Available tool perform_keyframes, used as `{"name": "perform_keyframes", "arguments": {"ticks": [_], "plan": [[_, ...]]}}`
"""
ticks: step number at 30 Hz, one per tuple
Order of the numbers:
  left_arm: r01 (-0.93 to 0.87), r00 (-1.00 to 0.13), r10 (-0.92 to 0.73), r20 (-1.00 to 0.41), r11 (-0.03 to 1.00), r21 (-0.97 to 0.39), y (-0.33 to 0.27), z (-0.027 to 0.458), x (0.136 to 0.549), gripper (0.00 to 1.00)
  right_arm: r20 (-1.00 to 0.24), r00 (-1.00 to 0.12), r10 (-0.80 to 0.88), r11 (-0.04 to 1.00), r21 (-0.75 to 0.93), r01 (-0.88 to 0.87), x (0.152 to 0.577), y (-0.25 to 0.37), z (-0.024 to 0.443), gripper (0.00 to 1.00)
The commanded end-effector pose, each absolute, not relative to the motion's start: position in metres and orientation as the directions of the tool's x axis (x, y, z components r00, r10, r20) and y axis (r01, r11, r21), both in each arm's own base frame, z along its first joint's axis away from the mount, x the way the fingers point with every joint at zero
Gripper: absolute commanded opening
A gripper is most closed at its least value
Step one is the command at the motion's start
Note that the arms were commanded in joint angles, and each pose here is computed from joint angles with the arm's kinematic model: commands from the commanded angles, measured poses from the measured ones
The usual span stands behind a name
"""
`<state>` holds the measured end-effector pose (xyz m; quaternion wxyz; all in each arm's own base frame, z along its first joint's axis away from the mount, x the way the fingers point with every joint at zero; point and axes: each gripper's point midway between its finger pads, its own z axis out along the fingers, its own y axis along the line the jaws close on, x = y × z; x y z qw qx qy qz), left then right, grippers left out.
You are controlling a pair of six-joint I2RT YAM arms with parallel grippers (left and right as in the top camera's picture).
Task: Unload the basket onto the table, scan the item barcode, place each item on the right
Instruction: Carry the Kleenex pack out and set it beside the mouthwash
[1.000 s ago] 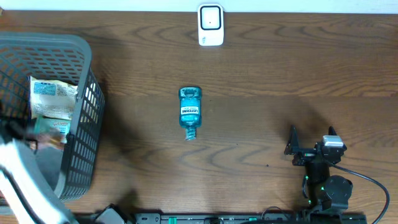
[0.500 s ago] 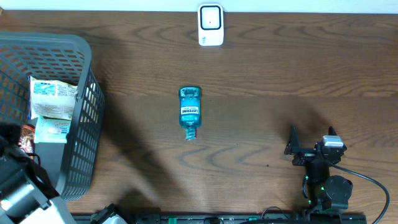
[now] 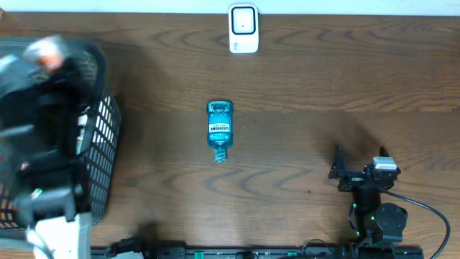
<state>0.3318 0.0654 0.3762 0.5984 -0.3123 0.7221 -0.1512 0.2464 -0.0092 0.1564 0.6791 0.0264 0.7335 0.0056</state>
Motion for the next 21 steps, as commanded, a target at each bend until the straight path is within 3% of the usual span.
{"name": "perform_keyframes", "arguments": {"ticks": [1, 5, 10, 15, 21], "plan": [[-0.097, -0.371, -0.506, -0.779, 0.855, -0.509, -0.041, 0.331, 0.378, 0.32, -0.995, -0.077, 0.056, 0.998, 0.054, 0.027, 0.246, -0.008, 0.156, 0.99], [0.002, -0.565, -0.318, -0.761, 0.922, -0.386, -0.131, 0.258, 0.402, 0.33, -0.995, -0.077, 0.056, 0.998, 0.054, 0.027, 0.246, -0.008, 0.156, 0.99], [0.112, -0.707, -0.131, -0.695, 0.950, -0.293, -0.214, 0.169, 0.406, 0.33, -0.995, -0.077, 0.056, 0.998, 0.054, 0.027, 0.246, -0.008, 0.156, 0.99], [0.158, -0.806, -0.002, -0.592, 0.963, -0.218, -0.254, 0.082, 0.393, 0.33, -0.995, -0.077, 0.056, 0.998, 0.054, 0.027, 0.246, -0.008, 0.156, 0.99], [0.176, -0.873, 0.082, -0.482, 0.972, -0.153, -0.266, 0.013, 0.372, 0.33, -0.995, -0.077, 0.056, 0.998, 0.054, 0.027, 0.246, -0.008, 0.156, 0.99]]}}
